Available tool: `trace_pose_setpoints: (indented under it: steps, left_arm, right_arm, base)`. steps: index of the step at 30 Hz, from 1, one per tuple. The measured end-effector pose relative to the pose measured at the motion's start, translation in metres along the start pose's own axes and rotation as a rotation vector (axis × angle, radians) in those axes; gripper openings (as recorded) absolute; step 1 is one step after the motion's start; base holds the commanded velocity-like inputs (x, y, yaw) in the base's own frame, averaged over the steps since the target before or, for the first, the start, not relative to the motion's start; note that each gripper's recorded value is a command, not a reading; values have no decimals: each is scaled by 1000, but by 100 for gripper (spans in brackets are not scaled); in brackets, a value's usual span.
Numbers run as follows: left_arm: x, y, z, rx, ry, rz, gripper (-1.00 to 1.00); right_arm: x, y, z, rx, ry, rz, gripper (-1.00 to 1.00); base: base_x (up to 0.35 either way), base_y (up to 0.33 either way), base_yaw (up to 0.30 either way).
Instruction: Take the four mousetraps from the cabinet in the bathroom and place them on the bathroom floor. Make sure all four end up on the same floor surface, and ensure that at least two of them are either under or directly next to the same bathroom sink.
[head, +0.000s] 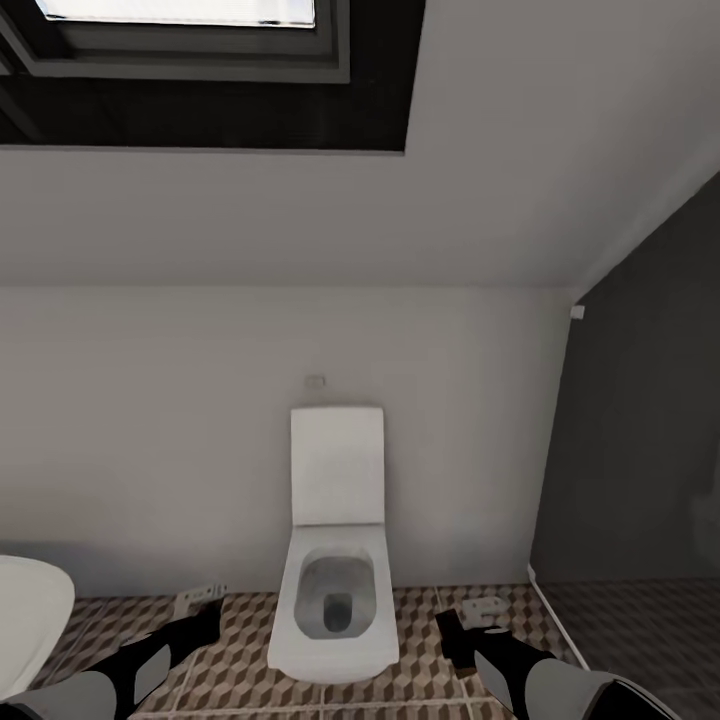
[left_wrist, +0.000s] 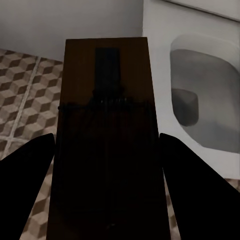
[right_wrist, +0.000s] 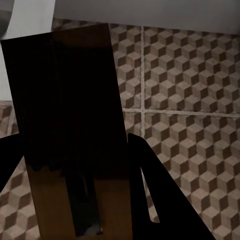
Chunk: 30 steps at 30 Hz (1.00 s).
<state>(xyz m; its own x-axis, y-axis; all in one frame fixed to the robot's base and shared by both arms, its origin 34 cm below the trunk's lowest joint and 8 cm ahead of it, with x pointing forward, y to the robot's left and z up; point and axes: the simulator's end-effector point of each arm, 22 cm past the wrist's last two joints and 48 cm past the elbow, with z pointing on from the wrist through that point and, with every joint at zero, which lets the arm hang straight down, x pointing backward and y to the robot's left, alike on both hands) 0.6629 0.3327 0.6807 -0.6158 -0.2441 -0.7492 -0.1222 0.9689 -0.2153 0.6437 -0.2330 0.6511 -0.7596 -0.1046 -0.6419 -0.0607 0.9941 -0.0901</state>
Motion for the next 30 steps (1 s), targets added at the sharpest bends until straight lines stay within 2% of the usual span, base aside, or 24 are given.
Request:
trace_pose_setpoints:
  steps: [11,21,30]
  left_arm:
    - [15,6,11,-5,-1,1,-100]
    - [29,20,21,-53,0,4,-100]
    - [43,25,30,-59,0,8,-100]
  right_arm:
    - [13,1,14,2,0,-2,-100]
    - [24,1,27,10,-10,7,-100]
    - [35,2,38,13,-12,13,-100]
  base:
    - [0,0,0]
    - [0,0,0]
    - [0,0,0]
